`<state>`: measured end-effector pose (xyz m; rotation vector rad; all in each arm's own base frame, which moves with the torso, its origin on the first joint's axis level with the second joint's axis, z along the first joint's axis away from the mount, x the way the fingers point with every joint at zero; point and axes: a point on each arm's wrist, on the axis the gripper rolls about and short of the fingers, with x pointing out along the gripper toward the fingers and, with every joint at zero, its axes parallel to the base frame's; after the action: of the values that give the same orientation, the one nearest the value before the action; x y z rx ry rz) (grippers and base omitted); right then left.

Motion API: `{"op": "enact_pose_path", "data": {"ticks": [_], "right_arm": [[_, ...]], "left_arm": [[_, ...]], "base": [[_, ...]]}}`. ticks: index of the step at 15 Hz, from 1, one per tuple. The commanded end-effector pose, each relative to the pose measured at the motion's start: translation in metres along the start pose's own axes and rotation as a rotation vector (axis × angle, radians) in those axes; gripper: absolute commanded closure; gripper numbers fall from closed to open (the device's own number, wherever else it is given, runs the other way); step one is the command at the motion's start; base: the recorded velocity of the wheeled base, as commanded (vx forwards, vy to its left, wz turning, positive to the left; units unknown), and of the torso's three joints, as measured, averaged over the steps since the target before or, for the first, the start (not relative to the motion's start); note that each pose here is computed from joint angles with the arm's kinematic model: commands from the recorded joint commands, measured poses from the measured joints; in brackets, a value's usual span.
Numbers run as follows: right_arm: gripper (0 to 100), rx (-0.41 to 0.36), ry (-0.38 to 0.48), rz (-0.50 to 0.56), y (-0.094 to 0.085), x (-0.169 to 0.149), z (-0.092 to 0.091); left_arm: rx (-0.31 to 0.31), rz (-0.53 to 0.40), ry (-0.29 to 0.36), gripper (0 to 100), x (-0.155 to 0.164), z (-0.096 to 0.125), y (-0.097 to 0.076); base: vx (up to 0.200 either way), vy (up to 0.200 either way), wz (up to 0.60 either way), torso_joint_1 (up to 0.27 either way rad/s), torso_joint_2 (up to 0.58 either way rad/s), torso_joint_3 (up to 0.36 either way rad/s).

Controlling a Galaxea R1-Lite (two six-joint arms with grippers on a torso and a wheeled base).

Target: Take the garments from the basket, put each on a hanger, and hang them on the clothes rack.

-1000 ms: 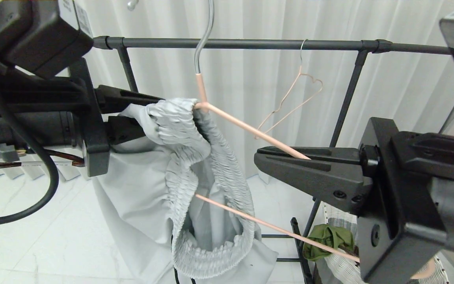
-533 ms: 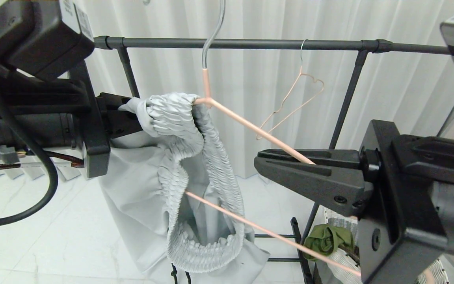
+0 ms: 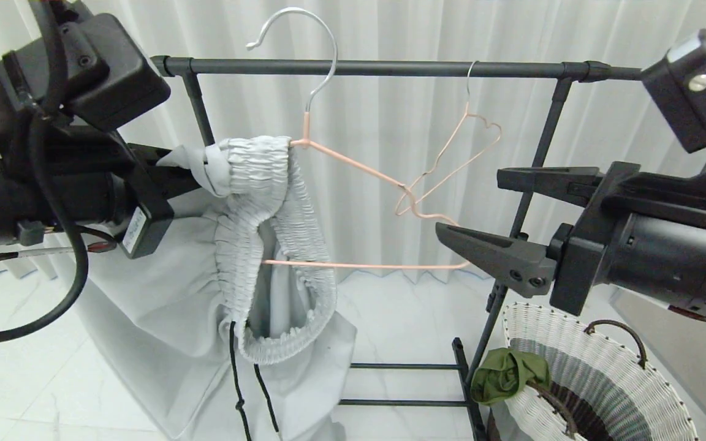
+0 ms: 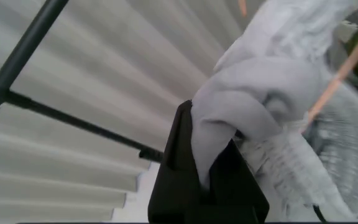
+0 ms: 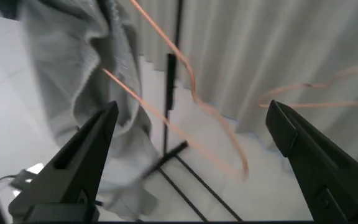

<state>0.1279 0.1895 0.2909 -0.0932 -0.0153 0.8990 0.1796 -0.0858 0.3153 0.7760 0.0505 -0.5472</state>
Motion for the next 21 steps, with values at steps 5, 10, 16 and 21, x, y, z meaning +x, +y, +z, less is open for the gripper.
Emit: {"op": "enact_pose_path", "data": {"ticks": [5, 10, 16, 21], "right_arm": [[0, 0.003, 0.084, -0.101, 0.0, 0.011, -0.017], [0, 0.086, 0.165, -0.039, 0.028, 0.047, -0.037], [0, 0.173, 0.135, -0.15, 0.037, 0.104, -0.045], [0, 0.186, 0.136, -0.161, 0.037, 0.114, -0.056]], "left_arm": [[-0.219, 0.264, 0.067, 100, 0.014, 0.007, 0.006], [-0.232, 0.241, -0.083, 100, 0.008, 0.019, 0.009], [-0.222, 0.175, -0.192, 100, 0.005, 0.029, 0.007], [-0.216, 0.143, -0.223, 100, 0.003, 0.036, 0.001]], "base": [[0.0, 0.0, 0.0, 0.0, 0.0, 0.0], [0.0, 0.0, 0.0, 0.0, 0.0, 0.0], [0.0, 0.0, 0.0, 0.0, 0.0, 0.0], [0.0, 0.0, 0.0, 0.0, 0.0, 0.0]]}}
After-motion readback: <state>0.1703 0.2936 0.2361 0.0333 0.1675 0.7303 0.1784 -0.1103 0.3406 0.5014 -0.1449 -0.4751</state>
